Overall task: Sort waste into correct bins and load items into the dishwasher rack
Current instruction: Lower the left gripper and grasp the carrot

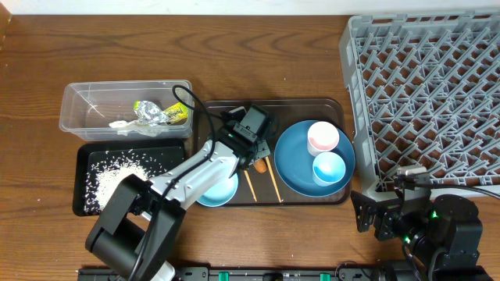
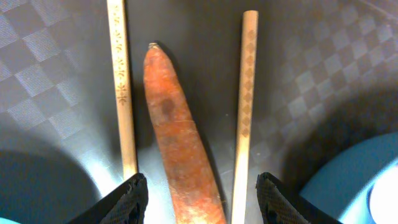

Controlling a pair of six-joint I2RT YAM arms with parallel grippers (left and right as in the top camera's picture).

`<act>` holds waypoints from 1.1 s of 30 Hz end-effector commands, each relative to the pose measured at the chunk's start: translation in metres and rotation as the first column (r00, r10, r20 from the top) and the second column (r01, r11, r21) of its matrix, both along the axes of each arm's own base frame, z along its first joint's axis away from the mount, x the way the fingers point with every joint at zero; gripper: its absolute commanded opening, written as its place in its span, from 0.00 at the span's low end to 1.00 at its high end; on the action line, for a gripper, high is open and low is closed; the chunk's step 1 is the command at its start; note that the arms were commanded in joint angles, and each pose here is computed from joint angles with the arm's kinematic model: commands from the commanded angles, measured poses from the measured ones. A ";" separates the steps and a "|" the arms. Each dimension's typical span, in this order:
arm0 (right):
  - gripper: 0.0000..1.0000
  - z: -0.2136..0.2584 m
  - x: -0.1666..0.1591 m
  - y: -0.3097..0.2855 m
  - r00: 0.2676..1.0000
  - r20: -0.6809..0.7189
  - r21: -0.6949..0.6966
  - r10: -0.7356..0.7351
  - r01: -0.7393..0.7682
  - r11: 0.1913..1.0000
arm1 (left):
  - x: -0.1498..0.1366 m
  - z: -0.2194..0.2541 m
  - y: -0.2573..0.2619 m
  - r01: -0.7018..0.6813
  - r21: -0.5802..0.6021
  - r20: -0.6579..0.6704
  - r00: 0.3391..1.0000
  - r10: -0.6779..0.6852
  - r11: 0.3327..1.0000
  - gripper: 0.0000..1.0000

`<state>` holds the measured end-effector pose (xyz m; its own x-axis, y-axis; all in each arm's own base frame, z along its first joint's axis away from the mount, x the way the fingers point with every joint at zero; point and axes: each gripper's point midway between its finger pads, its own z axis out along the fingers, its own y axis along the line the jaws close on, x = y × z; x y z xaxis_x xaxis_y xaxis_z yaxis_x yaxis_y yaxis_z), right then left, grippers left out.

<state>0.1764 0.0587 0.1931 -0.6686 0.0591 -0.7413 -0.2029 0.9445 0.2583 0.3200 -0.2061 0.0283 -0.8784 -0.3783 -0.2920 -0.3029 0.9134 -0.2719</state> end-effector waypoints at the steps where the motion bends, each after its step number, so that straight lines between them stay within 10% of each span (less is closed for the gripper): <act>1: 0.99 0.006 -0.001 0.002 1.000 0.014 0.005 0.005 -0.005 1.000 | -0.006 -0.013 0.010 -0.023 0.040 -0.013 1.000 0.024 0.999 0.59; 33: 0.99 0.006 -0.001 0.002 1.000 0.014 0.005 0.004 -0.004 1.000 | -0.002 -0.032 0.009 -0.025 0.047 -0.018 1.000 0.026 0.999 0.47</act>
